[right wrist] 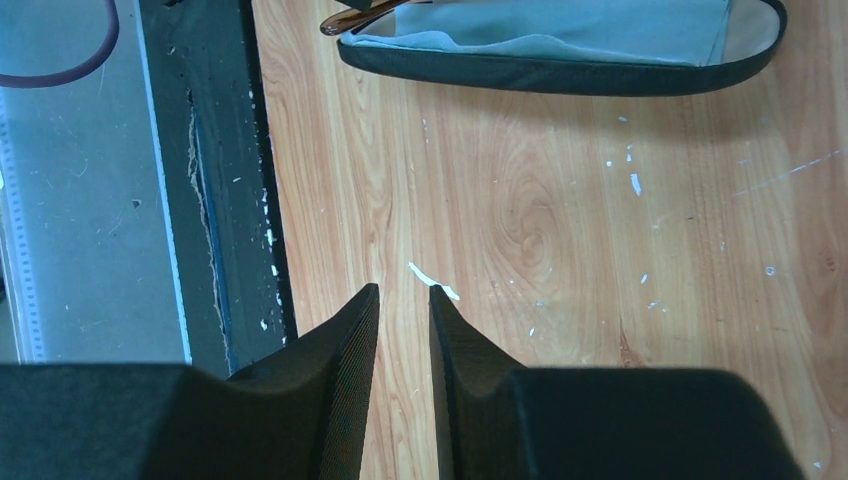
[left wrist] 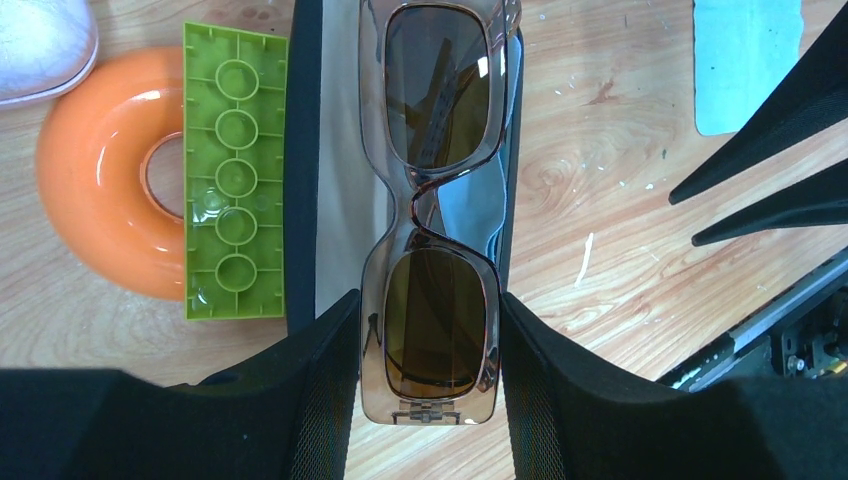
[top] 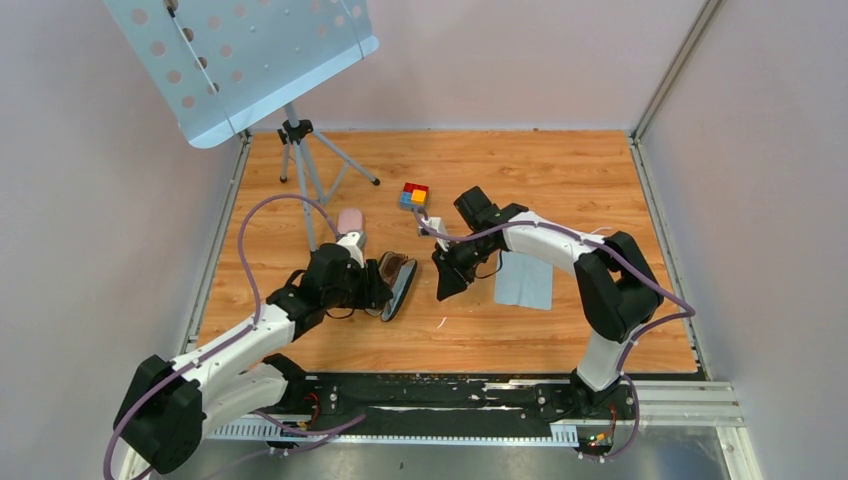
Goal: Organize the sunglasses
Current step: Place the sunglasses in the sunglasses case.
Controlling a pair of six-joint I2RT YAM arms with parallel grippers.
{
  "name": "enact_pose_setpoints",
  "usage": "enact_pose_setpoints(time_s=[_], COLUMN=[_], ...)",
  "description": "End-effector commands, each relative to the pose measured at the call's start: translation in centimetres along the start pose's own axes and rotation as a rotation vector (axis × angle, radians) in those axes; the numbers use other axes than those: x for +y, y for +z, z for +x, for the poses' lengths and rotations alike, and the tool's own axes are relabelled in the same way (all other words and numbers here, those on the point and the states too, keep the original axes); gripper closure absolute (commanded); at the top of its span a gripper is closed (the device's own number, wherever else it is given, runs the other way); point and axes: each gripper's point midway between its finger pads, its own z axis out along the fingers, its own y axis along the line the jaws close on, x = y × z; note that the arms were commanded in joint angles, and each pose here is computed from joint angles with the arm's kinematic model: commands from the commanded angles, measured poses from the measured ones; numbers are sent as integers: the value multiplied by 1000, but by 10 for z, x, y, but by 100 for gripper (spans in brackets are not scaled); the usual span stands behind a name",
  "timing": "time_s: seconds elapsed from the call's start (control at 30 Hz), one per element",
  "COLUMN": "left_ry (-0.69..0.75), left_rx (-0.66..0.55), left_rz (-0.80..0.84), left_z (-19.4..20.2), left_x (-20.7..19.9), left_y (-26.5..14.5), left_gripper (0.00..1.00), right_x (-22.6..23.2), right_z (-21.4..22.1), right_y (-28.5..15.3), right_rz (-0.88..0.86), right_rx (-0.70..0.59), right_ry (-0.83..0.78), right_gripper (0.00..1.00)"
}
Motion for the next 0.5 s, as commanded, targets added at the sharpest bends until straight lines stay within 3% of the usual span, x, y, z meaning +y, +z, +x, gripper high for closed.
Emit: enact_pose_setpoints(time_s=[0.0, 0.47], left_ry=[20, -2], left_rx=[-17, 11], left_rz=[32, 66], left_z=[-7, 3], left_x=[-5, -7], left_y=[4, 14], left_gripper=[68, 66], right_x=[-1, -2], right_z=[11, 16], right_y=[11, 13], right_rz=[-9, -3], right_rx=[25, 33], right_ry=[30, 26], right_gripper=[72, 72])
